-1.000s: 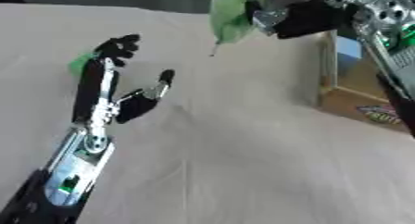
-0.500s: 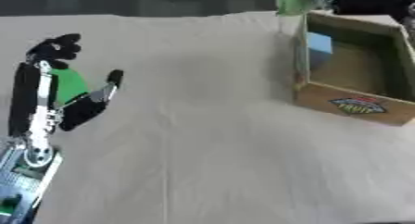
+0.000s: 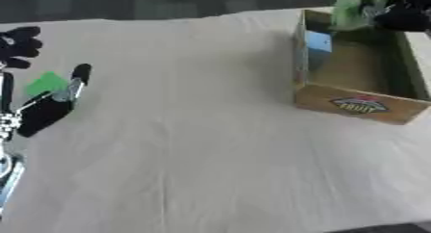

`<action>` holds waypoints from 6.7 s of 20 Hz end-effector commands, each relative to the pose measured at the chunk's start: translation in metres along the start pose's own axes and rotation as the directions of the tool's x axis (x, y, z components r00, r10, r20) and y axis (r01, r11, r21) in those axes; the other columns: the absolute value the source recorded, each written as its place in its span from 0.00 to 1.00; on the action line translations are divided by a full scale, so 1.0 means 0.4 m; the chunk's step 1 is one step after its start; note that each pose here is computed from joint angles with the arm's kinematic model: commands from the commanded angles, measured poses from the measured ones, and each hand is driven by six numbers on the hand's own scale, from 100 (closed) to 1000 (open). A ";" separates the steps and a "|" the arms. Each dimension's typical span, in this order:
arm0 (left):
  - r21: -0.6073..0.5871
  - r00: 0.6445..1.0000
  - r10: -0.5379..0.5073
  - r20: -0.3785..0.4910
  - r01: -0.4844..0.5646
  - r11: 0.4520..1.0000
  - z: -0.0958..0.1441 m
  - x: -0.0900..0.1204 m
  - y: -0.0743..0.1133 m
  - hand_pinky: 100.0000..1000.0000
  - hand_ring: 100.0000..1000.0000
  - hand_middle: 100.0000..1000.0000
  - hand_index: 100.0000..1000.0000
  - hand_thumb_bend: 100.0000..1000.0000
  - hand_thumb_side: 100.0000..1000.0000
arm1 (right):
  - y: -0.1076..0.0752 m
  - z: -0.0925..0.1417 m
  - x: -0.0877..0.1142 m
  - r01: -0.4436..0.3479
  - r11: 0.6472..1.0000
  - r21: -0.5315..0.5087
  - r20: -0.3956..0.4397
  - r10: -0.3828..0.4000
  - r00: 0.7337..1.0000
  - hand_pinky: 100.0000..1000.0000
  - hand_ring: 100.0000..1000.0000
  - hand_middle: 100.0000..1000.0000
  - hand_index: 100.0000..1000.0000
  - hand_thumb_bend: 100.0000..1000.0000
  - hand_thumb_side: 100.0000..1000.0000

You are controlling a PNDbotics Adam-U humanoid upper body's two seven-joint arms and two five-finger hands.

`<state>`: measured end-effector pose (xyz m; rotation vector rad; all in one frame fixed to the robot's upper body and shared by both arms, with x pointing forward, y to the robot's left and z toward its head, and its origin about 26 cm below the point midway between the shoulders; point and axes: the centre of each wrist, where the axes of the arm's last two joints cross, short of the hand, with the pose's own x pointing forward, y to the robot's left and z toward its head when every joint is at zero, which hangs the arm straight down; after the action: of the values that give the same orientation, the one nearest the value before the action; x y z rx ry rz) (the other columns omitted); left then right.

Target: Pick up the objects with one hand, pass them to the other hand, and then place them into the box on the other side of the table.

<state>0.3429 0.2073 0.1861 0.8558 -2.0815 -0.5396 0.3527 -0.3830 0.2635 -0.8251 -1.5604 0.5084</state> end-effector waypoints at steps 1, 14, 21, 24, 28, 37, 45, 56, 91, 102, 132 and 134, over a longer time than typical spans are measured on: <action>0.037 1.000 -0.021 0.014 0.020 0.999 -0.012 0.002 0.036 0.62 0.63 0.60 0.79 0.45 0.29 | -0.045 -0.005 -0.023 -0.079 0.996 -0.041 -0.025 0.078 0.997 0.87 0.77 0.48 0.64 0.00 0.13; 0.069 0.999 -0.034 0.003 0.034 0.997 -0.017 -0.003 0.057 0.62 0.63 0.60 0.79 0.46 0.29 | -0.040 -0.011 -0.084 -0.238 0.971 0.029 -0.031 0.239 0.971 0.95 1.00 0.88 0.97 0.29 0.00; 0.078 0.999 -0.041 -0.005 0.041 0.996 -0.018 -0.007 0.062 0.62 0.63 0.60 0.79 0.45 0.29 | -0.048 -0.006 -0.080 -0.214 0.977 -0.004 -0.045 0.214 0.976 0.95 1.00 0.88 0.97 0.24 0.00; 0.082 0.999 -0.050 -0.009 0.050 0.995 -0.022 -0.009 0.072 0.62 0.63 0.60 0.79 0.45 0.28 | -0.055 0.003 -0.059 -0.160 0.986 -0.047 -0.021 0.159 0.987 0.96 1.00 0.88 0.98 0.11 0.13; 0.069 0.997 -0.081 -0.015 0.082 0.994 -0.051 -0.004 0.110 0.63 0.65 0.61 0.80 0.43 0.28 | -0.072 0.029 -0.006 -0.017 0.990 -0.141 0.059 0.026 0.998 0.99 1.00 0.88 0.99 0.00 0.39; -0.272 0.986 -0.163 -0.032 0.148 0.951 -0.191 0.022 0.236 0.68 0.70 0.65 0.82 0.43 0.33 | -0.071 0.090 0.080 0.209 0.967 -0.148 0.236 -0.170 0.957 1.00 1.00 0.87 0.99 0.00 0.43; -0.597 0.942 -0.320 -0.103 0.199 0.777 -0.296 0.008 0.251 0.75 0.77 0.70 0.84 0.52 0.43 | -0.054 0.112 0.109 0.207 0.971 -0.119 0.267 -0.169 0.949 1.00 1.00 0.87 0.99 0.00 0.42; -0.788 0.793 -0.555 -0.250 0.166 0.593 -0.388 -0.072 0.155 0.82 0.82 0.74 0.81 0.70 0.50 | -0.033 0.107 0.110 0.193 0.978 -0.081 0.254 -0.167 0.953 1.00 1.00 0.86 0.98 0.00 0.43; -0.934 0.662 -0.716 -0.222 0.068 0.352 -0.389 -0.223 0.105 0.87 0.85 0.74 0.80 0.82 0.50 | -0.022 0.100 0.091 0.185 0.980 -0.076 0.224 -0.164 0.961 1.00 1.00 0.84 0.98 0.00 0.43; -0.947 0.662 -0.723 -0.197 0.063 0.316 -0.380 -0.213 0.037 0.85 0.83 0.71 0.73 0.77 0.43 | -0.011 0.096 0.090 0.194 0.979 -0.063 0.218 -0.176 0.960 1.00 1.00 0.84 0.98 0.00 0.44; -0.939 0.621 -0.760 -0.192 0.108 0.326 -0.382 -0.204 0.000 0.83 0.80 0.65 0.59 0.42 0.13 | -0.004 0.098 0.082 0.183 0.982 -0.046 0.210 -0.170 0.963 1.00 1.00 0.85 0.97 0.00 0.45; -0.940 0.624 -0.759 -0.187 0.109 0.322 -0.382 -0.201 0.001 0.83 0.79 0.64 0.58 0.38 0.08 | -0.004 0.097 0.082 0.183 0.982 -0.045 0.211 -0.170 0.963 1.00 1.00 0.85 0.97 0.00 0.45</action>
<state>0.5017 0.2519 0.2183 0.7904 -0.6245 -1.3332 0.3168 -0.3532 0.2702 -0.6641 -1.8074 0.4131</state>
